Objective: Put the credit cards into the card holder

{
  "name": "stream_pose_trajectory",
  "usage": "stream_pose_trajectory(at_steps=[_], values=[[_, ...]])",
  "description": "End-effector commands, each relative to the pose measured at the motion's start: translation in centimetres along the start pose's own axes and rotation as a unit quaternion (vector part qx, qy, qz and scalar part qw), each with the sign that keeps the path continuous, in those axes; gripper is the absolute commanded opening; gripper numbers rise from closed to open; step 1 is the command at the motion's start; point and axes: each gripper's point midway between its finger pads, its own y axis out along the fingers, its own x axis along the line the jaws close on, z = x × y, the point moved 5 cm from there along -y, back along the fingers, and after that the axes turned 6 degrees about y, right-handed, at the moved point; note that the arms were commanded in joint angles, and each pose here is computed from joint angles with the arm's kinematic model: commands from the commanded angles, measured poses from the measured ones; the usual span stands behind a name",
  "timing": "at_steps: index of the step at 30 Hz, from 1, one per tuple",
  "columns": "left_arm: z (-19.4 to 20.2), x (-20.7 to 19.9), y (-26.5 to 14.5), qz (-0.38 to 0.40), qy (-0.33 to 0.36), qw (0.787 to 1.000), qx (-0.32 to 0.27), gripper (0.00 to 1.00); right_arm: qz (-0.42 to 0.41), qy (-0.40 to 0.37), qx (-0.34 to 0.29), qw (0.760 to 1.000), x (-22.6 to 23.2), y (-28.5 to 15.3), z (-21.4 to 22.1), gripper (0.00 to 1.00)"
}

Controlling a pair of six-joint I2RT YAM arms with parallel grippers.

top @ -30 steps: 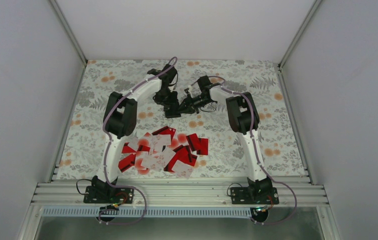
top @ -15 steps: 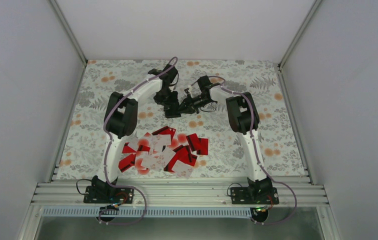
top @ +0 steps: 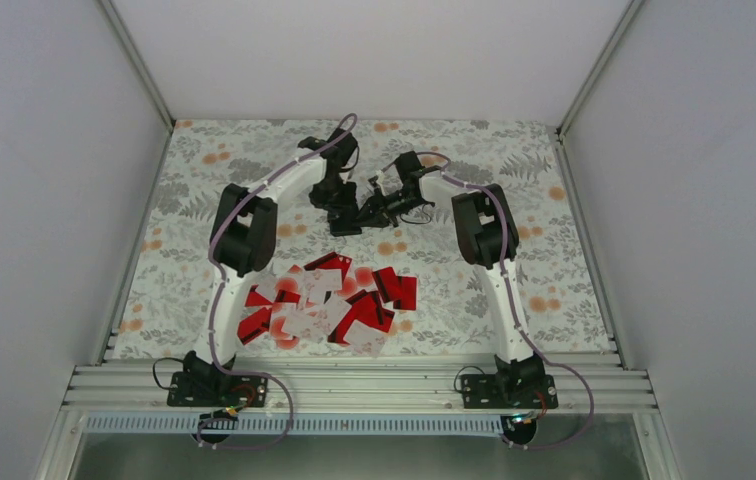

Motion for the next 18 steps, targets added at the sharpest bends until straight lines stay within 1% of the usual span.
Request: stream_pose_trajectory(at_steps=[1,13,18], values=[[-1.3,0.4,1.3,-0.021,-0.002,1.0,-0.018,0.02,0.072,0.038,0.001,0.997,-3.9,1.6,0.4,0.09],[-2.2,0.6,1.3,-0.034,0.006,0.999,-0.025,0.02,0.047,0.022,-0.016,0.999,-0.6,0.4,-0.6,0.09],[-2.7,0.3,1.3,-0.024,0.017,0.999,-0.034,0.02,0.039,0.014,-0.023,0.999,0.7,-0.1,-1.0,0.09]])
